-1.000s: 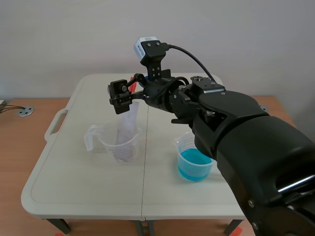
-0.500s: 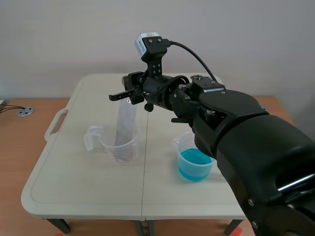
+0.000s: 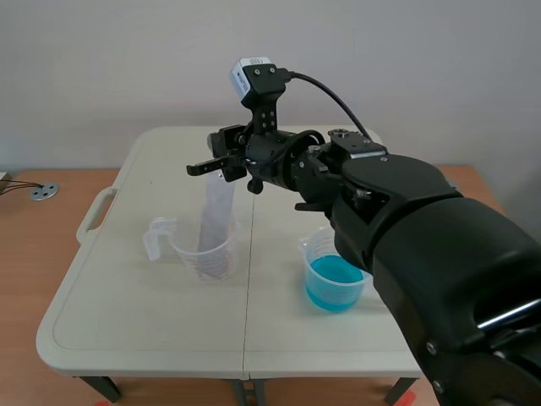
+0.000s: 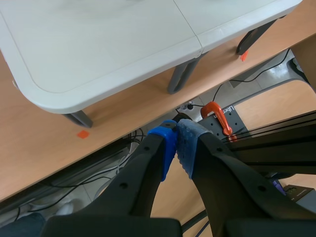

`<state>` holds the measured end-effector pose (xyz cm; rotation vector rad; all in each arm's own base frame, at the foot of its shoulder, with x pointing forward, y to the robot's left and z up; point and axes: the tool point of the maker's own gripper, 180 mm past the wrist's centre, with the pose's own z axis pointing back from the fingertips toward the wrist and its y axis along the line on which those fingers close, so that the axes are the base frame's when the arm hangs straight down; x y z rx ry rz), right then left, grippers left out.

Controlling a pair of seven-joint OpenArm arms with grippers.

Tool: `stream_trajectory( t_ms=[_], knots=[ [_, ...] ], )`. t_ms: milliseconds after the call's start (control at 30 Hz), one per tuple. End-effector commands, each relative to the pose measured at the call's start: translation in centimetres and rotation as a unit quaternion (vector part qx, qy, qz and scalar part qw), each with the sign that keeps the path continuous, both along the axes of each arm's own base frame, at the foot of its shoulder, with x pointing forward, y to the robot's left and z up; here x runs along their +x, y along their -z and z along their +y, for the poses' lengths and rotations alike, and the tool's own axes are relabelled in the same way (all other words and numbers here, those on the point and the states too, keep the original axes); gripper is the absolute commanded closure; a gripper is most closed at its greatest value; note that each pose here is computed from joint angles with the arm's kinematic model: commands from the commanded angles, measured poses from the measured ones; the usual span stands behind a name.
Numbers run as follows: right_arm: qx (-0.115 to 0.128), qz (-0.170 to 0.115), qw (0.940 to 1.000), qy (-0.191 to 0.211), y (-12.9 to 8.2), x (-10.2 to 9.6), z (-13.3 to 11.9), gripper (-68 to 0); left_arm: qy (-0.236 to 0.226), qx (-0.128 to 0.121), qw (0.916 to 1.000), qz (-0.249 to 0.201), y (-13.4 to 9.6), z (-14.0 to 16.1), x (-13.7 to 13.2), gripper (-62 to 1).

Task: Hold the metal plate by the orange handle, dip it into the blue solution, take it out and point at it, then put the plate back in the beaker on the left.
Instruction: 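Lift the metal plate out of the left beaker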

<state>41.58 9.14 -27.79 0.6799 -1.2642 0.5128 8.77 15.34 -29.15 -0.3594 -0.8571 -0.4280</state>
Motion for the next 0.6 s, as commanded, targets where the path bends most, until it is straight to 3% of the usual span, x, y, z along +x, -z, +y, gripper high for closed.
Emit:
stream_trajectory(
  t_ms=[0, 300, 433, 567],
  knots=[
    [0.016, -0.024, 0.9995, -0.014, -2.3, 0.5, 0.9, -1.1, -0.002, -0.009, 0.9999, -0.007, -0.5, -0.3, 0.2, -2.9],
    [0.02, -0.025, 0.999, -0.031, -2.5, 0.0, 1.3, -1.1, -0.002, -0.009, 0.9999, -0.007, -0.5, -0.3, 0.2, -2.9],
    [0.02, -0.036, 0.9971, -0.064, -3.1, -0.8, 2.1, -1.1, -0.002, -0.009, 0.9999, -0.007, -0.5, -0.3, 0.2, -2.9],
    [0.018, -0.045, 0.9965, -0.068, -3.6, -0.8, 2.2, -1.1, -0.002, -0.009, 0.9999, -0.007, -0.5, -0.3, 0.2, -2.9]
  ],
)
